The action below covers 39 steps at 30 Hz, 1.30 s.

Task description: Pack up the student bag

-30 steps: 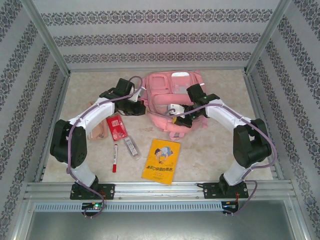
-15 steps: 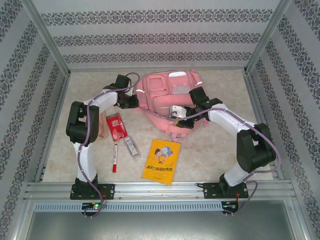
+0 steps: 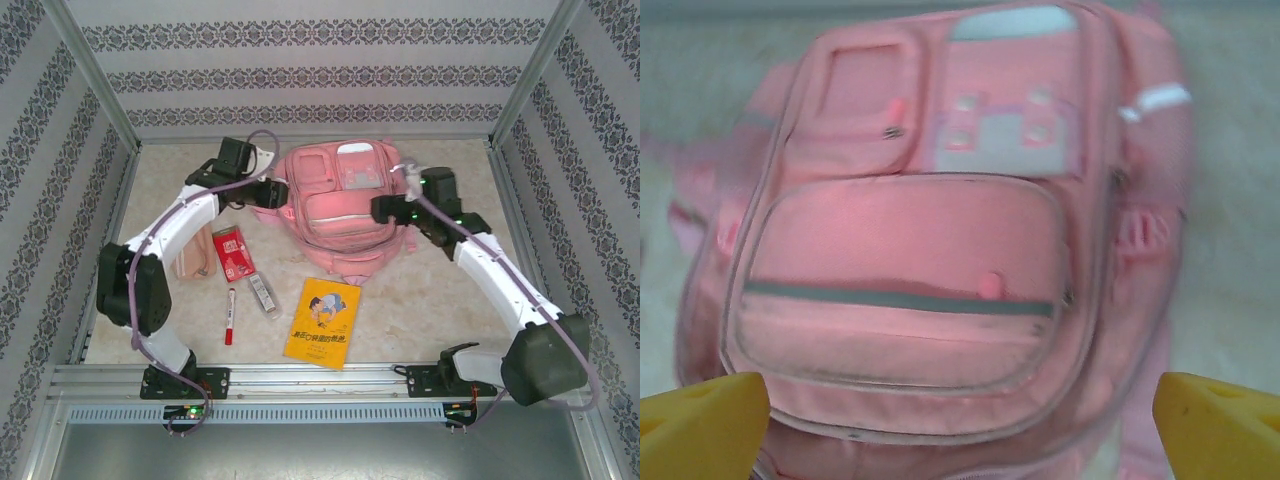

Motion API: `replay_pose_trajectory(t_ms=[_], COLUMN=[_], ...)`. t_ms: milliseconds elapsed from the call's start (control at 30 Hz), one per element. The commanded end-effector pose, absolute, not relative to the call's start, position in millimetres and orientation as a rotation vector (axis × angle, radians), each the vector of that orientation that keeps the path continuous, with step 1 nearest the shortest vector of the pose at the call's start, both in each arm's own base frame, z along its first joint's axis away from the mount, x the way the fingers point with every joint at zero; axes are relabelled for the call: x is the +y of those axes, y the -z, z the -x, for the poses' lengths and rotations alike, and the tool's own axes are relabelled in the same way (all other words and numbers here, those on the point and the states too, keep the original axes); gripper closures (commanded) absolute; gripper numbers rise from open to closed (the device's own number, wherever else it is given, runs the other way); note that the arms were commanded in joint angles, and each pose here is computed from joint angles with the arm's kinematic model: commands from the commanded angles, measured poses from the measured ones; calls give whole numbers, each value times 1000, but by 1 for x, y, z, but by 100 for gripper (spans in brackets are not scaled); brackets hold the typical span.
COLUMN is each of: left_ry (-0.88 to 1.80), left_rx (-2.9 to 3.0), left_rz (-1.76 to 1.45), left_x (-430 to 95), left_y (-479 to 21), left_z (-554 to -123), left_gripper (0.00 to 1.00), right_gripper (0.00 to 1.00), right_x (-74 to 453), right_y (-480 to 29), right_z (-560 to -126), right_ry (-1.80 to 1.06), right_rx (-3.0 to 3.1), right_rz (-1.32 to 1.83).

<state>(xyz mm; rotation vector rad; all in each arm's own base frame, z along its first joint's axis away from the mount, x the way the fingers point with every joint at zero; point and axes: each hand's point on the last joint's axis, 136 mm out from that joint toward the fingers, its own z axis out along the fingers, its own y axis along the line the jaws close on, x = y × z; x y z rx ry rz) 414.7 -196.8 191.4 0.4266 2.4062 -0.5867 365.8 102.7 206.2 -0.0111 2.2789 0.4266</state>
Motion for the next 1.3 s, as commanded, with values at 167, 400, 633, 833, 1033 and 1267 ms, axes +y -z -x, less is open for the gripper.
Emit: replay_pose_trajectory(t_ms=[167,400,633,833,1033,1267], left_ry=[539,278,283,308,242,74], left_rx=[2455,2443,2323,2263,2265,2331], left_rz=[-980,-1084,-1425,-1517,-1525,-1488], left_x=[-283,-311,-347,-352,-351,-350], left_y=[-144,-128,-102,-97,-82,-69], left_z=[-329,-392,-396,-394,-404,-438], left_gripper=[45,44,42,37,30,49], right_gripper=[25,34,30,27,27,28], right_x=[112,103,92,90,99,97], right_y=[-145,-130,-130,-125,-113,-100], right_z=[-305,-298,-307,-307,-294,-283], right_ry=[-956,-823,-785,-781,-888,-879], right_rx=[2592,2700,2668,2667,2676,2692], right_rz=[-549,-444,-499,-519,-630,-645])
